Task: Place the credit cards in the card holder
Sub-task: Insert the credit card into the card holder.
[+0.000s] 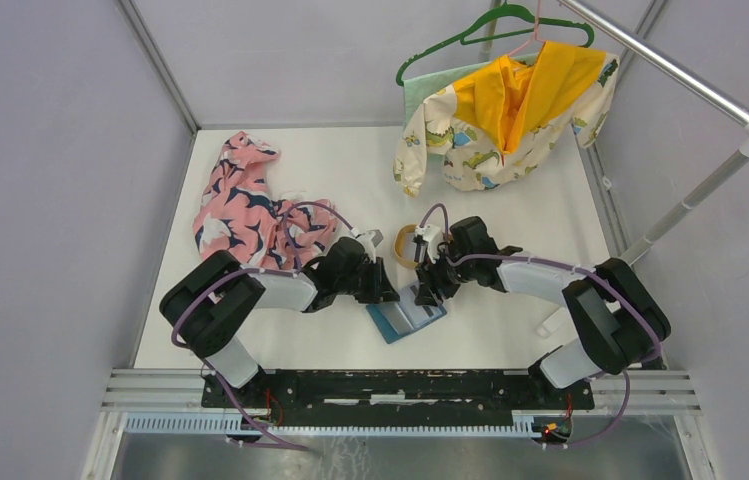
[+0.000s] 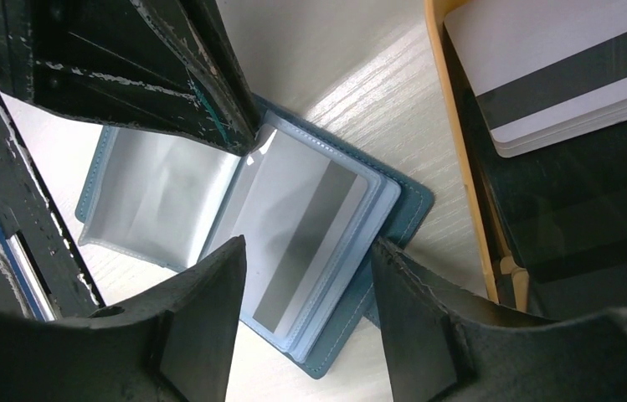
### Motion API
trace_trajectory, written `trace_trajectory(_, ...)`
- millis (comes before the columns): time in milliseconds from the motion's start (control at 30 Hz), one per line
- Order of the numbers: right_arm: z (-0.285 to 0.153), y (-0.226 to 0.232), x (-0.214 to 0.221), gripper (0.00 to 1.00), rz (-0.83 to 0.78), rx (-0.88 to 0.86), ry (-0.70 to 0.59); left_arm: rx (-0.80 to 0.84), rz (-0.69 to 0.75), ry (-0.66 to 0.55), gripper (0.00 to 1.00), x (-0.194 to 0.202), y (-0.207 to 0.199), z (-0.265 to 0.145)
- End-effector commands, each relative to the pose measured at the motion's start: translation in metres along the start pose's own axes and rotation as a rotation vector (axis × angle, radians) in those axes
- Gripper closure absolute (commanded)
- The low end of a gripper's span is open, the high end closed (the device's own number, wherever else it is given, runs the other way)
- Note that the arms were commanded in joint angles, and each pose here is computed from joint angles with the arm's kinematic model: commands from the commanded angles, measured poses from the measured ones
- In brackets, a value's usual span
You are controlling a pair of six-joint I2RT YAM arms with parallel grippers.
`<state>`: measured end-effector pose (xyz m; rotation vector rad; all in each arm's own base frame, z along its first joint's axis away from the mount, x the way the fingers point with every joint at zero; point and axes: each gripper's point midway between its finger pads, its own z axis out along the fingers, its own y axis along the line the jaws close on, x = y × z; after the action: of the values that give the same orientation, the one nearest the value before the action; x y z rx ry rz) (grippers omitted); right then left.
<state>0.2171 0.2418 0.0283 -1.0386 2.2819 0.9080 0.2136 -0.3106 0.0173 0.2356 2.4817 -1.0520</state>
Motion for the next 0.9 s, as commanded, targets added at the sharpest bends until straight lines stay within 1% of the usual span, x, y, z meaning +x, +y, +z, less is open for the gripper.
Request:
trace_trajectory(0, -0.008, 0.001, -0.021, 0.38, -0.034, 0.004, -0.038, -0.067, 0.017, 0.046, 0.79, 0.013, 0.018, 0.006)
trace_trajectory(100, -0.021, -0.006, -0.037, 0.36, -0.090, 0.055, -0.088, -0.069, 0.019, 0.048, 0.79, 0.014, 0.019, 0.007)
trace_trajectory(200, -0.028, -0.001, -0.043, 0.35, -0.100, 0.037, -0.133, -0.067, 0.024, 0.049, 0.79, 0.014, 0.019, 0.007)
trace_trajectory(367, -0.021, 0.014, -0.033, 0.36, -0.064, -0.078, -0.095, -0.066, 0.030, 0.047, 0.79, 0.012, 0.017, 0.006)
trace_trajectory(500, -0.015, 0.009, -0.022, 0.37, -0.034, -0.073, -0.043, -0.063, 0.031, 0.044, 0.79, 0.010, 0.016, 0.006)
trace_trajectory(700, -0.010, 0.004, -0.013, 0.38, -0.010, -0.061, -0.008, -0.062, 0.031, 0.047, 0.79, 0.011, 0.016, 0.006)
trace_trajectory(867, -0.012, 0.007, -0.017, 0.40, -0.019, -0.070, -0.017, -0.058, 0.034, 0.045, 0.79, 0.011, 0.014, 0.006)
